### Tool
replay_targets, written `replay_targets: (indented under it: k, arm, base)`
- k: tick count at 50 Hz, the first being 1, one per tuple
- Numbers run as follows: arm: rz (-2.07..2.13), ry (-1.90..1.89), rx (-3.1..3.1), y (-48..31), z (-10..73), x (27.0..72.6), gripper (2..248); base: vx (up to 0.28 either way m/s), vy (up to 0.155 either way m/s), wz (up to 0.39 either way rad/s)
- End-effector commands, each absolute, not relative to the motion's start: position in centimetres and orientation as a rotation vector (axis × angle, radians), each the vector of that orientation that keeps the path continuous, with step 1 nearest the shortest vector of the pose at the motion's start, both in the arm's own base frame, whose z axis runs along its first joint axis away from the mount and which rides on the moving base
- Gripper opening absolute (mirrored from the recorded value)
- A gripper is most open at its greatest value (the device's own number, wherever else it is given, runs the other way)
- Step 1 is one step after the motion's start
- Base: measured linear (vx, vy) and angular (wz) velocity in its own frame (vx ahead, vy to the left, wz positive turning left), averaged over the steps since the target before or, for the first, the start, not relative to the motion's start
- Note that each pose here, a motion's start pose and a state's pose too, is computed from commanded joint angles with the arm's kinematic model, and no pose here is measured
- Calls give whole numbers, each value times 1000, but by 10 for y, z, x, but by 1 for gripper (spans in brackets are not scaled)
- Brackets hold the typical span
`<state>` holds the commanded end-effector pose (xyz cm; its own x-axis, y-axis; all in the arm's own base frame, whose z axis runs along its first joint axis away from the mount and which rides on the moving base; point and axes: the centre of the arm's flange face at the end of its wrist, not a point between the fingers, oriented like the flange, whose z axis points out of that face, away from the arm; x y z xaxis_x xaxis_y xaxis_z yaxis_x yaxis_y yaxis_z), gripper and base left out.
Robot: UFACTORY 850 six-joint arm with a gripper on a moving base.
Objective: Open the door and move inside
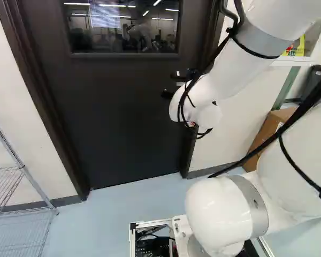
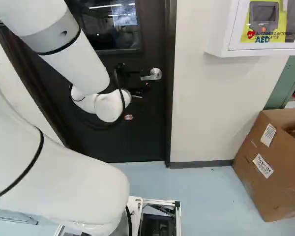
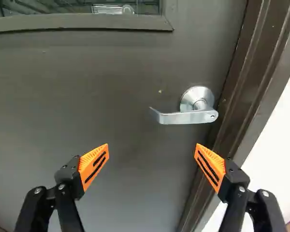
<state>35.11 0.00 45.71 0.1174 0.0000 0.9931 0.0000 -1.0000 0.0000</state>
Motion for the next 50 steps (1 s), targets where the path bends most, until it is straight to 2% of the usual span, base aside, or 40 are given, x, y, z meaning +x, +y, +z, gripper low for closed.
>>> replay_targets:
  k: [50]
  arm:
    - [2203, 106, 2218, -6, 510, 384, 247]
  base:
    - [0, 0, 0]
